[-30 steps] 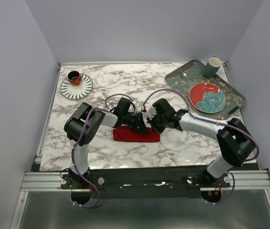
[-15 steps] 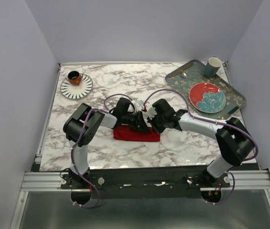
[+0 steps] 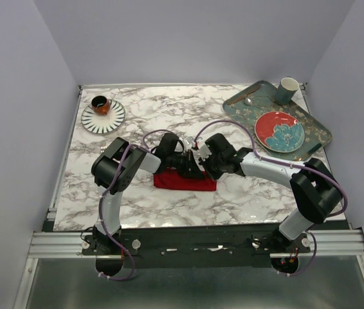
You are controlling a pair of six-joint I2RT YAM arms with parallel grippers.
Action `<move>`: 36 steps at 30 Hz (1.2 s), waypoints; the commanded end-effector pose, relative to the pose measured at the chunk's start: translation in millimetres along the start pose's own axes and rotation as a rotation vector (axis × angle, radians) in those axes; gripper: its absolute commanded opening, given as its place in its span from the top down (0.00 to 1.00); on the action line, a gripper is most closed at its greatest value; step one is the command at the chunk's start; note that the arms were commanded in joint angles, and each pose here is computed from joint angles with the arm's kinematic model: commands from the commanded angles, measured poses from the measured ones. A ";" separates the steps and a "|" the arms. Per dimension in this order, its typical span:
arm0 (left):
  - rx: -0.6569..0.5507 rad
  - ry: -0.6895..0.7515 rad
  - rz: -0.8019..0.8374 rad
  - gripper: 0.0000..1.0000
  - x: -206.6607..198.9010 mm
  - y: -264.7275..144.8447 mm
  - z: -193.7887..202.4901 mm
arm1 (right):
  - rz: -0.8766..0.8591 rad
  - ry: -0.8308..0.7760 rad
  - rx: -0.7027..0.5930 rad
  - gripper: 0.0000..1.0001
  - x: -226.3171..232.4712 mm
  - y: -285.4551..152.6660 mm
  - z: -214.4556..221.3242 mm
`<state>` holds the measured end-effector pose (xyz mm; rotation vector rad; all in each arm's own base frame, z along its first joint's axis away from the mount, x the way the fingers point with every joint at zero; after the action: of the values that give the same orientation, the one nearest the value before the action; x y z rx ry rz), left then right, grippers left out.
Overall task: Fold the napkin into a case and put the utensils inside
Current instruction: Stuff the top corner of the smaller-rectangle-folded napkin at the center of the board.
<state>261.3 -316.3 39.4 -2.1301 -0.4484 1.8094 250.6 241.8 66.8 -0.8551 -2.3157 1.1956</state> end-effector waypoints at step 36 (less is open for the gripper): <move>0.111 1.005 -0.190 0.50 0.8 -204.2 -26.5 | -0.172 -0.082 0.023 0.53 21.8 -17.3 -21.4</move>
<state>308.5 -144.8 115.3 -2.3958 -0.5284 0.9497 239.9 248.8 61.2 -0.6352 -2.3358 1.2852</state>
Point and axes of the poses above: each gripper's point midway between its finger pads, its own y axis out along the fingers, its own x axis along the line the jaws close on, z = x × y, the point moved 3 cm from there along -y, back along the fingers, and after that the axes turned 2 degrees about y, right-handed, at the moved point
